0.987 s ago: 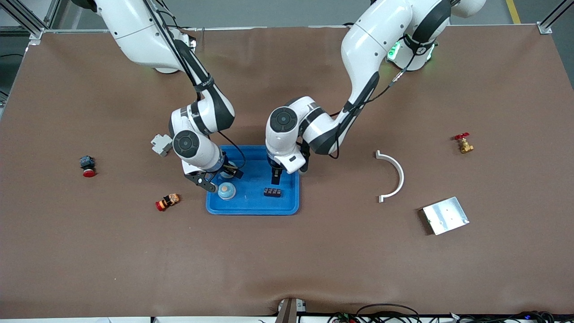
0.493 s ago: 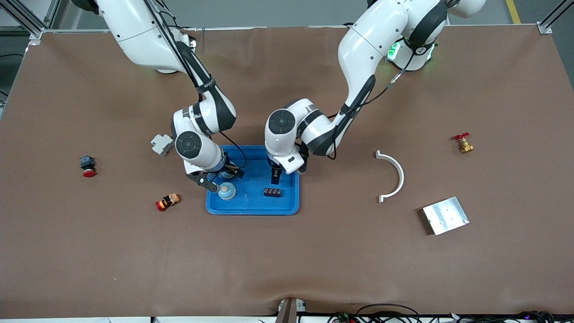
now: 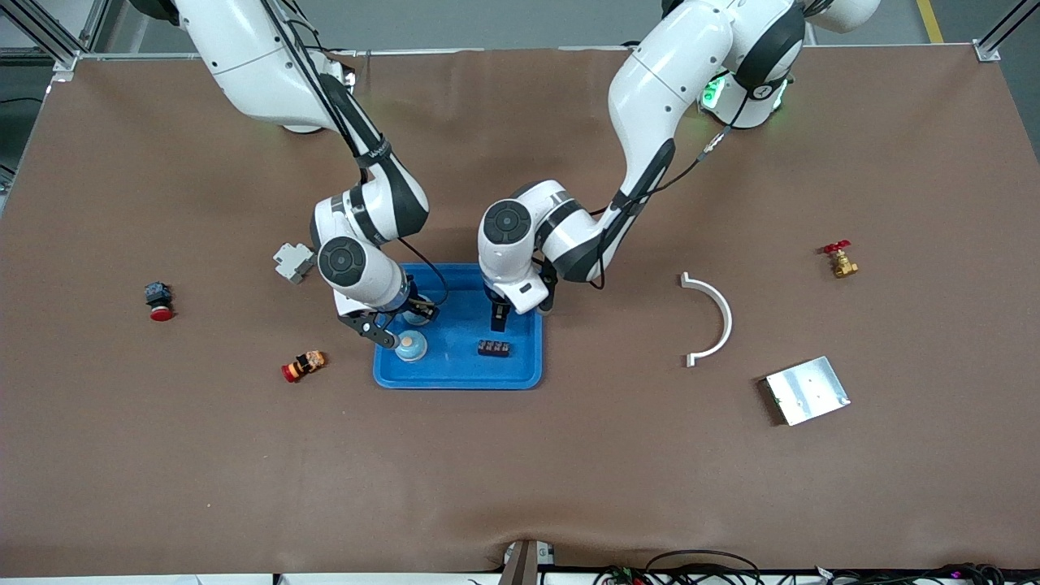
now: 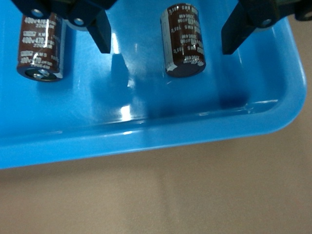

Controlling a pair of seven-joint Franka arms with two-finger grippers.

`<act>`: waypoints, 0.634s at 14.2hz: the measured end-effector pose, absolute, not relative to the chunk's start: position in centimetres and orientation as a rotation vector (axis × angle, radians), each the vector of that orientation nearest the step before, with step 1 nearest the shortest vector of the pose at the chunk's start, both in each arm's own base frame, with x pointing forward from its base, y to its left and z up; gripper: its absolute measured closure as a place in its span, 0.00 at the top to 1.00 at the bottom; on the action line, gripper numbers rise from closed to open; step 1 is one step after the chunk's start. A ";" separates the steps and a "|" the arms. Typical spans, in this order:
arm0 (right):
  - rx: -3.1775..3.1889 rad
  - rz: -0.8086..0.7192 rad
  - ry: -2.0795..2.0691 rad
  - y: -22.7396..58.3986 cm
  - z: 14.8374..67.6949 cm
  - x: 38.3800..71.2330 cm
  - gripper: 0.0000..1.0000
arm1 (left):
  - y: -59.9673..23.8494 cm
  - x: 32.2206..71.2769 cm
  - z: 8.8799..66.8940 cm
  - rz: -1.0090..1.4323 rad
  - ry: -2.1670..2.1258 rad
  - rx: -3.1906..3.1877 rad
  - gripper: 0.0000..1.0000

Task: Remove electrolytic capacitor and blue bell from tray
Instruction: 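Grasp the blue bell with the right gripper while the left gripper grasps the capacitor, then carry the bell beside the red button while the left gripper carries the capacitor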

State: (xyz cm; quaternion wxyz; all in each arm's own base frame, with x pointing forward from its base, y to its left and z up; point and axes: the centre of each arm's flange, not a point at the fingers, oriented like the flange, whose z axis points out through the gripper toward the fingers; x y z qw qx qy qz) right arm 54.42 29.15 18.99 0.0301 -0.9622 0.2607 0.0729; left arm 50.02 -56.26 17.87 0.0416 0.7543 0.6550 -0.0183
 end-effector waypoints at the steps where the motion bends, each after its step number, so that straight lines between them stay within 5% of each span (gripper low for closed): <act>1: -2.966 0.224 0.803 29.2 19.0 54.4 0.64 | -56.3 50.0 17.9 -0.055 2.005 2.309 1.00; 7: -2.968 0.241 0.724 27.9 23.4 57.5 0.64 | -56.6 49.4 17.7 0.006 1.961 2.364 0.41; 9: -2.977 0.287 0.662 24.5 25.9 58.8 0.64 | -56.7 49.3 17.9 0.022 1.950 2.377 0.34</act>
